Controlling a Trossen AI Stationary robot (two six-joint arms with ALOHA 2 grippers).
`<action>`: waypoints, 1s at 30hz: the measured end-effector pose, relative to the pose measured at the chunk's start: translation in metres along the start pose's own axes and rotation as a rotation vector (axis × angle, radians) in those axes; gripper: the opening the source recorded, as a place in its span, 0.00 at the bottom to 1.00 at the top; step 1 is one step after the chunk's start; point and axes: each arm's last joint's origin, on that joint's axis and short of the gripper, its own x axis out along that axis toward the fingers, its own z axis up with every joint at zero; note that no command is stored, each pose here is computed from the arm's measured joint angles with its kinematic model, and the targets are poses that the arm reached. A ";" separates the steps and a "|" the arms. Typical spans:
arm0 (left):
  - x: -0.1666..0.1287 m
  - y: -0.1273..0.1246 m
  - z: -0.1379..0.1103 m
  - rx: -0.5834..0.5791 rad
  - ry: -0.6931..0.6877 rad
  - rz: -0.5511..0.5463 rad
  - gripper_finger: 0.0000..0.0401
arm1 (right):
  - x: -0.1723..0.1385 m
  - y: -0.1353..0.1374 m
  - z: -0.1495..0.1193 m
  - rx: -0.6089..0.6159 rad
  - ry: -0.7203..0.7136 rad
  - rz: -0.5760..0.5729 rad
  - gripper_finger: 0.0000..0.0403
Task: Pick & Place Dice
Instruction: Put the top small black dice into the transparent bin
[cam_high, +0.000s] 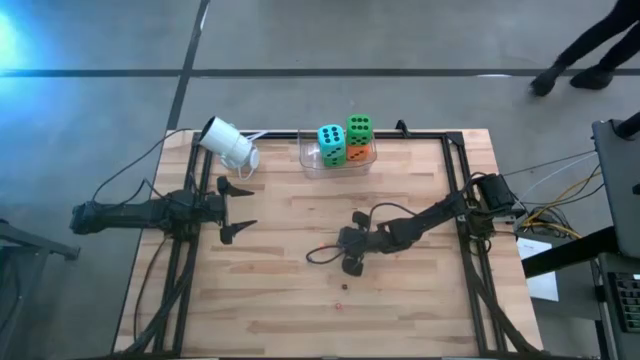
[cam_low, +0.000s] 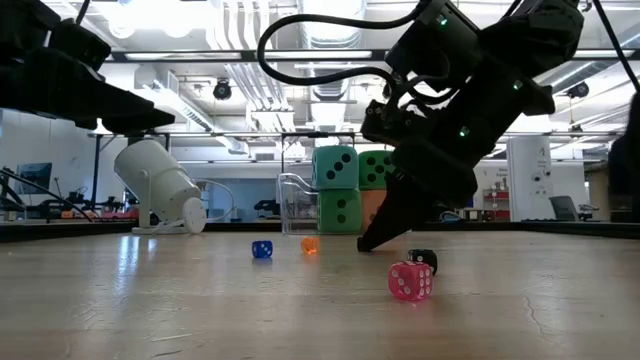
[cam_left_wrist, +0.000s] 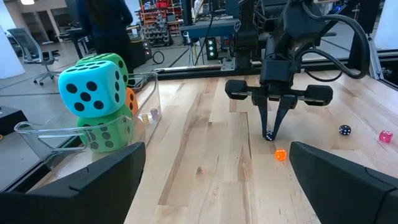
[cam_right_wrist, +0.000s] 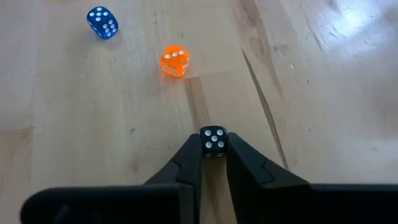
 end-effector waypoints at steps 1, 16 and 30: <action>0.000 0.000 0.000 0.000 0.000 -0.001 1.00 | -0.001 0.000 0.001 -0.004 -0.003 -0.011 0.10; 0.000 0.000 0.000 0.000 0.000 0.000 1.00 | -0.063 -0.046 0.045 -0.021 -0.119 -0.153 0.12; 0.000 0.000 0.000 0.002 0.000 0.001 1.00 | -0.105 -0.108 0.065 0.064 -0.164 -0.264 0.13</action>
